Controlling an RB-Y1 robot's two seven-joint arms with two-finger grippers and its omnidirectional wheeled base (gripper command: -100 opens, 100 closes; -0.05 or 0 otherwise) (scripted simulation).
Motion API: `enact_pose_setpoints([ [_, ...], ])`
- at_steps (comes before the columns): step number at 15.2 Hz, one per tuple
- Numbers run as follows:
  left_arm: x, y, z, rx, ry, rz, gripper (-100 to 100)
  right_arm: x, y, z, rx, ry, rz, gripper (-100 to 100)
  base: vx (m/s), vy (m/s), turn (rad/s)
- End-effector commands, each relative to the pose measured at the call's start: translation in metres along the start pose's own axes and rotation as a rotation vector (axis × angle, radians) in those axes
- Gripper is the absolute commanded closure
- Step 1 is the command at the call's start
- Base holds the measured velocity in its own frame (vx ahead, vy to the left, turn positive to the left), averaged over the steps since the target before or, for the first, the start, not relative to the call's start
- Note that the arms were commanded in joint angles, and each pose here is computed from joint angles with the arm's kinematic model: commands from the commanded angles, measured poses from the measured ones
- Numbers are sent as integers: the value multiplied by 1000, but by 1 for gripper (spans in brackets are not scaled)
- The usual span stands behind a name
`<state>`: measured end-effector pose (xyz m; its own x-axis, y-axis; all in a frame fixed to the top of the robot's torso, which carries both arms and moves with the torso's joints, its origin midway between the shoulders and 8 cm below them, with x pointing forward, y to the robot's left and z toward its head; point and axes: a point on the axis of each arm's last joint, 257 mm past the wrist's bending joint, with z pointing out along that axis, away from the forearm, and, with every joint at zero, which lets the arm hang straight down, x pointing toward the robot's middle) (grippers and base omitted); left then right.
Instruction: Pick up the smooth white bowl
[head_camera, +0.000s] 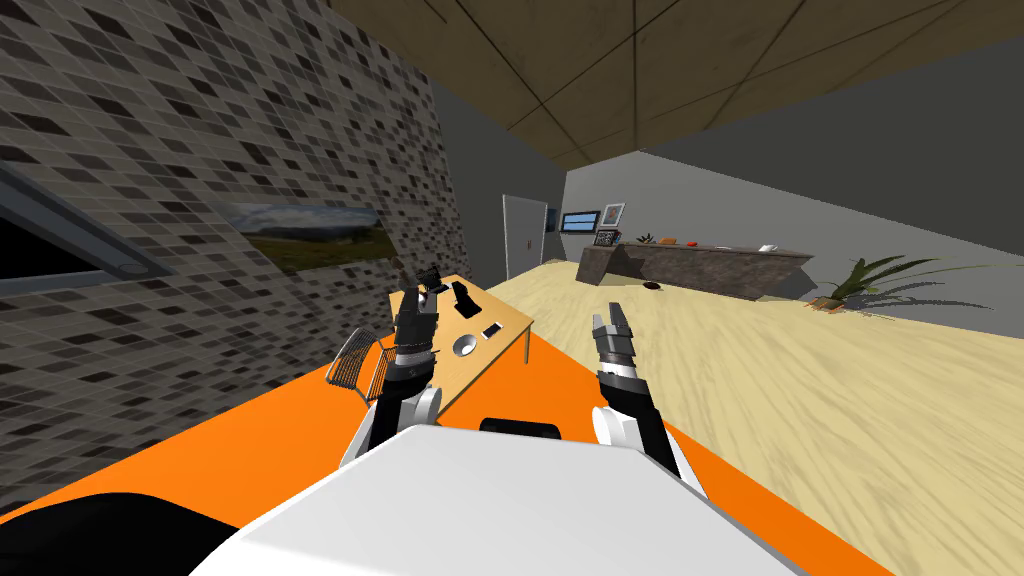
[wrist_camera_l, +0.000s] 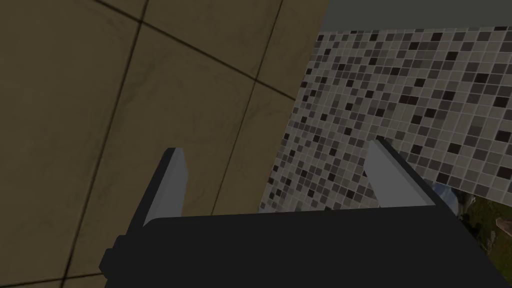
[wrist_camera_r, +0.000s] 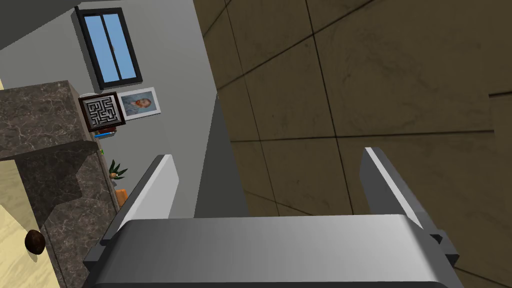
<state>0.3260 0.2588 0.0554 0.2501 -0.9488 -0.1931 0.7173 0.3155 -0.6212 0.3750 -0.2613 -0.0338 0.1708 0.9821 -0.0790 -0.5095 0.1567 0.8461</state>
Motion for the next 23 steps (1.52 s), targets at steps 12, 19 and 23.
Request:
enact_pose_setpoints([
  [12, 3, 94, -21, -261, 147, 29, -100, 0, 0, 0, 0, 0, 0, 0, 3, 7, -58],
  [19, -9, 147, -40, -424, 152, 32, -100, 0, 0, 0, 0, 0, 0, 0, 2, 8, -68],
  [23, -21, 181, -56, -532, 144, 30, -100, 0, 0, 0, 0, 0, 0, 0, 1, 8, -62],
])
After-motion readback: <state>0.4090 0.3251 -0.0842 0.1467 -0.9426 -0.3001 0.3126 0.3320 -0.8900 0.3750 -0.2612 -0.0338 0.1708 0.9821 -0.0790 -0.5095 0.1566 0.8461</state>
